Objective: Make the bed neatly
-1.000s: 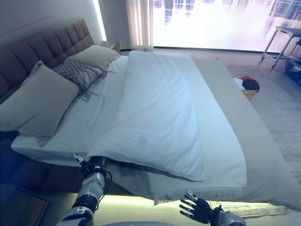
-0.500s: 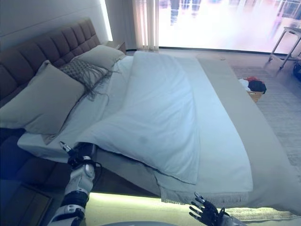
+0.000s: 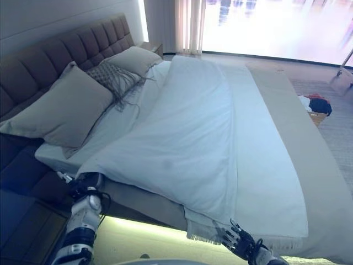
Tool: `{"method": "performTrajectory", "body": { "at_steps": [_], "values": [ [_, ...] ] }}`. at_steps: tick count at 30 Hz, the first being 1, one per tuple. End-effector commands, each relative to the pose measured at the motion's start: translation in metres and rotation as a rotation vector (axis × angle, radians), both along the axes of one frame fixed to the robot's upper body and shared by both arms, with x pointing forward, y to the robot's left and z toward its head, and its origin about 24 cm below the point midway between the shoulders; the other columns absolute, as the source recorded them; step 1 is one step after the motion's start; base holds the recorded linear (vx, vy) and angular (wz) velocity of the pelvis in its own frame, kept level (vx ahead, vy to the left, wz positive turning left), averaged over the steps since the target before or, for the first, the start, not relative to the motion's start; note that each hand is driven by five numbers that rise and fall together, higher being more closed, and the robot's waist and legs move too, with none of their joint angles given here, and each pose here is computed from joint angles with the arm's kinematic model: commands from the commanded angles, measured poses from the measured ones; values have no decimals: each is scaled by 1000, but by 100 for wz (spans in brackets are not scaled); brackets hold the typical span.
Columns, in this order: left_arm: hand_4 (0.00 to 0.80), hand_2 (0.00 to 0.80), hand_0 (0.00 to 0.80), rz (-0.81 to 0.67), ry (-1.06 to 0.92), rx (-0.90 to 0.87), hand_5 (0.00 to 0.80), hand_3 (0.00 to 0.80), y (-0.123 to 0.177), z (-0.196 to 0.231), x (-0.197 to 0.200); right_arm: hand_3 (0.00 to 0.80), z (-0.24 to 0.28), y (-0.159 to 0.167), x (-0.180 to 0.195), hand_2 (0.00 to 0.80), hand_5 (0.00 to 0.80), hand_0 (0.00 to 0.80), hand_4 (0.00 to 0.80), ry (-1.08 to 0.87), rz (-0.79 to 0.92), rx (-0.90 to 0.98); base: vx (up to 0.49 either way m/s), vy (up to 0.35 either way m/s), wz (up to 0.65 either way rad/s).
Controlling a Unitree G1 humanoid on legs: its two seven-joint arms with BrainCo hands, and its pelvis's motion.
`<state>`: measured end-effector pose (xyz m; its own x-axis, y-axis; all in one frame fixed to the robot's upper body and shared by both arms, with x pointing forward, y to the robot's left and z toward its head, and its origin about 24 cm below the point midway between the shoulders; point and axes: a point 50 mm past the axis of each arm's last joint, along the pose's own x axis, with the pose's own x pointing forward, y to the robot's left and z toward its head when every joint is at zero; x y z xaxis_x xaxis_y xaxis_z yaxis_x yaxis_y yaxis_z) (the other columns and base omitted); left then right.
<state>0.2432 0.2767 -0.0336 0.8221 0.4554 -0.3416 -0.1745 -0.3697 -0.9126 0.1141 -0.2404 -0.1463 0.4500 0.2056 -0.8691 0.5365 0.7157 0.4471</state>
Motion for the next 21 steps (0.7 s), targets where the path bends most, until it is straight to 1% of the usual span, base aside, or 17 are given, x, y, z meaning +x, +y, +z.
{"method": "performTrajectory", "body": {
  "at_steps": [1,4,7,9,12,14,17,21],
  "values": [
    [0,0,0,597,-143,451,0,0,172,111,-65,0,0,-4,2,0,0,0,0,-7,-69,2,-21,35,8],
    [0,0,0,686,-69,426,0,0,187,108,-88,0,1,-7,3,0,0,0,0,-10,-78,-6,-15,25,2],
    [0,0,0,763,35,387,0,0,203,94,-120,0,2,-10,3,0,0,0,0,-15,-79,-13,-13,23,-1],
    [0,0,0,789,79,377,0,0,209,90,-132,0,2,-11,3,0,0,0,0,-17,-71,-12,-4,37,-2],
    [0,0,0,857,196,310,0,0,217,78,-159,0,3,-12,6,0,0,0,0,-24,-58,-10,8,53,-1],
    [0,0,0,865,237,288,0,0,218,72,-170,0,4,-12,7,0,0,0,0,-27,-51,-7,24,47,1],
    [0,0,0,835,290,255,0,0,215,56,-185,0,4,-10,7,0,0,0,0,-27,-34,-3,33,60,1],
    [0,0,0,720,298,215,0,0,206,36,-194,0,4,-12,6,0,0,0,0,-18,-20,-9,24,56,1]
  ]
}}
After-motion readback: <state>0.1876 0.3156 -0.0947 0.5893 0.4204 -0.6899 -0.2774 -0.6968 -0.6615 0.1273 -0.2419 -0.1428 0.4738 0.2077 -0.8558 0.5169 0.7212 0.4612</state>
